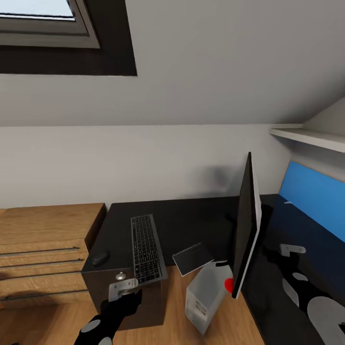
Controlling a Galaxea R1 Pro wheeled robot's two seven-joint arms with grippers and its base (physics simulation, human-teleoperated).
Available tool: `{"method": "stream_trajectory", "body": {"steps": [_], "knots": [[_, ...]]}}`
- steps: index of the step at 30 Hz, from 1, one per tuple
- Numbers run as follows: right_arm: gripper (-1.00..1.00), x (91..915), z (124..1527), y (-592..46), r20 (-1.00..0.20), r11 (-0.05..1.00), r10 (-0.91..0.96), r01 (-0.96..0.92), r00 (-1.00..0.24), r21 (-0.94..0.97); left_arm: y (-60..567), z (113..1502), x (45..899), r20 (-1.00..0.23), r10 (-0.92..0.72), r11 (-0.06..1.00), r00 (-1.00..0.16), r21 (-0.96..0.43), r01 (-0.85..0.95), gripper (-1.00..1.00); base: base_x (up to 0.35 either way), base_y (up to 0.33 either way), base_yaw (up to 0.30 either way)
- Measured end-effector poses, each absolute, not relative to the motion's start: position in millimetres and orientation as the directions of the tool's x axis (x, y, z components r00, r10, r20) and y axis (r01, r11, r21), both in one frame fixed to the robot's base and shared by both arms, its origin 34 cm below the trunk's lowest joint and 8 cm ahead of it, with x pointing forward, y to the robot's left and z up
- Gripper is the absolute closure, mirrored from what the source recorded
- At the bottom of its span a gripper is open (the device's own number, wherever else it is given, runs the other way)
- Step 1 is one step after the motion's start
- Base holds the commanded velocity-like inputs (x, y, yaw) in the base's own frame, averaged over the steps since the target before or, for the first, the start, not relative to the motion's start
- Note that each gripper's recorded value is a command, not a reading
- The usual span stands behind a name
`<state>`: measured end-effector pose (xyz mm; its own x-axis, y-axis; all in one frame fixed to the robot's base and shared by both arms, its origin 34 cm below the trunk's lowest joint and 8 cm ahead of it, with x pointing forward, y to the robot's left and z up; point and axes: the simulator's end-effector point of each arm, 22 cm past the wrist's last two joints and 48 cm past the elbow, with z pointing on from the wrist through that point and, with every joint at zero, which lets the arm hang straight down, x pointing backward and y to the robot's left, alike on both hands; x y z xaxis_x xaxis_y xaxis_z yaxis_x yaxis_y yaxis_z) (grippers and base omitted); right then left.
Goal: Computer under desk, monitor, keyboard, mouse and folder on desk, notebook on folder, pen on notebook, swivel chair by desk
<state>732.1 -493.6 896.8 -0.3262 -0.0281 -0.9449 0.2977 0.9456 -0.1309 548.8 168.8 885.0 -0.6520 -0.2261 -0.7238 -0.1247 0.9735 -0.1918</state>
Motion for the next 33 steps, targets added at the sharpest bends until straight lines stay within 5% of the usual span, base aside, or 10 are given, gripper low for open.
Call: {"method": "stream_trajectory", "body": {"steps": [33], "knots": [[-1.0, 736.8, 899.3, -484.1, -0.947, 0.959, -0.041, 0.253, -0.318, -0.127, 165.1, 873.7, 543.5, -0.708, -0.214, 0.976, -0.673, -0.182, -0.118, -1.0, 0.062, -0.03, 0.0]]}}
